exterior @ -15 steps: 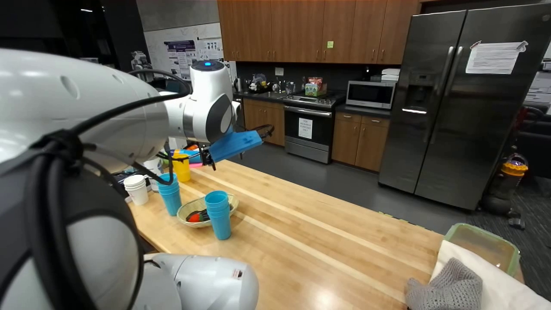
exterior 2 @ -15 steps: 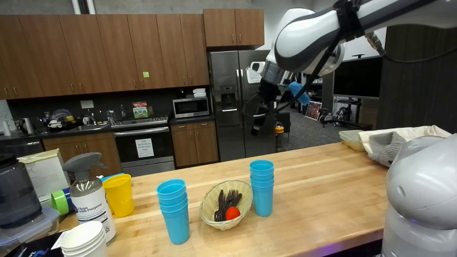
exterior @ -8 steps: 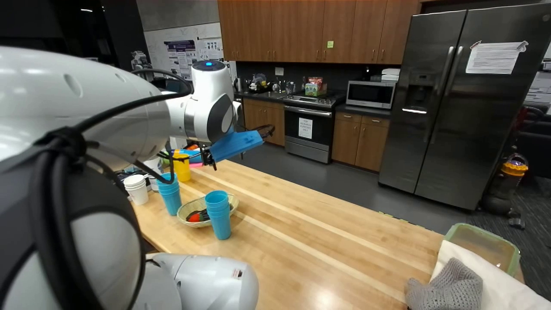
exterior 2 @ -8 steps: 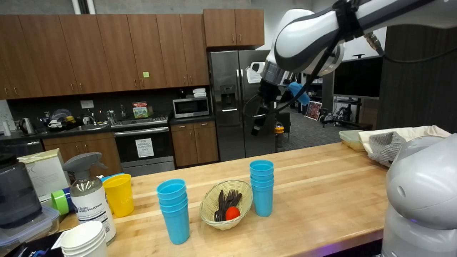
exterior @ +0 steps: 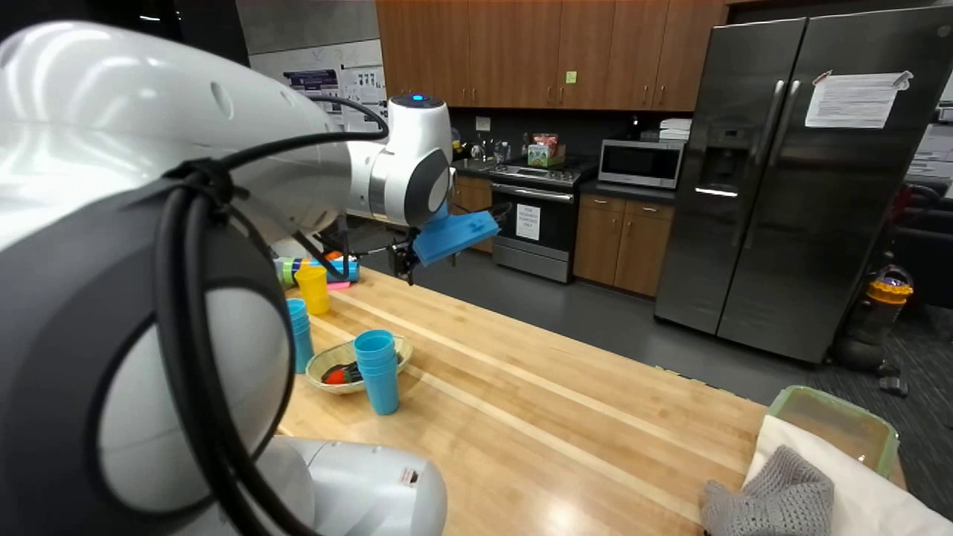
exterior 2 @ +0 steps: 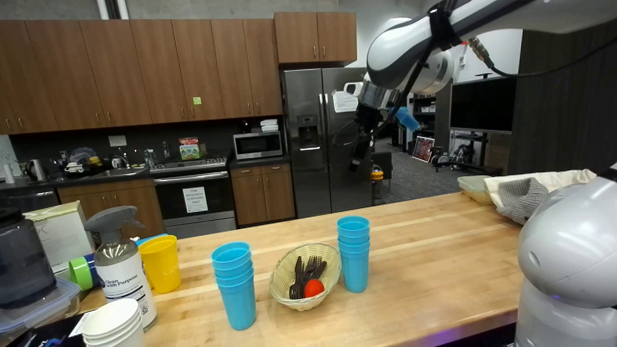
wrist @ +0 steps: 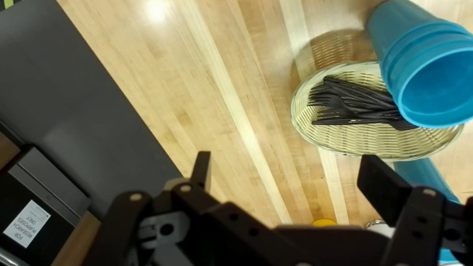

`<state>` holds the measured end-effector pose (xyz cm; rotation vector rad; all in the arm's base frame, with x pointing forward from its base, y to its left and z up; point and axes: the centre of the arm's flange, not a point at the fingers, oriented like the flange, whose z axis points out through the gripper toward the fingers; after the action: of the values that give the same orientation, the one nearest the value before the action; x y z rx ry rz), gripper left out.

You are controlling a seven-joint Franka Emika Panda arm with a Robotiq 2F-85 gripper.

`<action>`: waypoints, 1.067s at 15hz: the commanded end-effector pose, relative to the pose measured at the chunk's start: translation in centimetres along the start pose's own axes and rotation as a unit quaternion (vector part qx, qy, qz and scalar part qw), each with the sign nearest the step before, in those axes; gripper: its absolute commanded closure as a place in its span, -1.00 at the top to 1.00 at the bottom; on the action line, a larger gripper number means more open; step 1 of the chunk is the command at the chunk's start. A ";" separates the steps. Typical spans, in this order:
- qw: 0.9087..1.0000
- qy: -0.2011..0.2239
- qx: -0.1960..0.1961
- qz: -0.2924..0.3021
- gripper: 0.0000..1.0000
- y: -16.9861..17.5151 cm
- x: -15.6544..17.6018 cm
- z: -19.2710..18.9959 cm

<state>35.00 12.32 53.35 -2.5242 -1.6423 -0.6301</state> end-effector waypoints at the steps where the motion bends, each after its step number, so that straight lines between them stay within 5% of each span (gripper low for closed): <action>1: 0.999 -0.022 0.018 -0.021 1.00 3.0 0.7 -0.1; 8: 0.992 -0.080 0.076 -0.068 1.00 1.0 3.7 2.9; 16: 0.989 -0.088 0.079 -0.086 1.00 0.0 8.5 4.6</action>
<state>37.95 19.12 51.34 -2.4014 -1.8944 -0.2971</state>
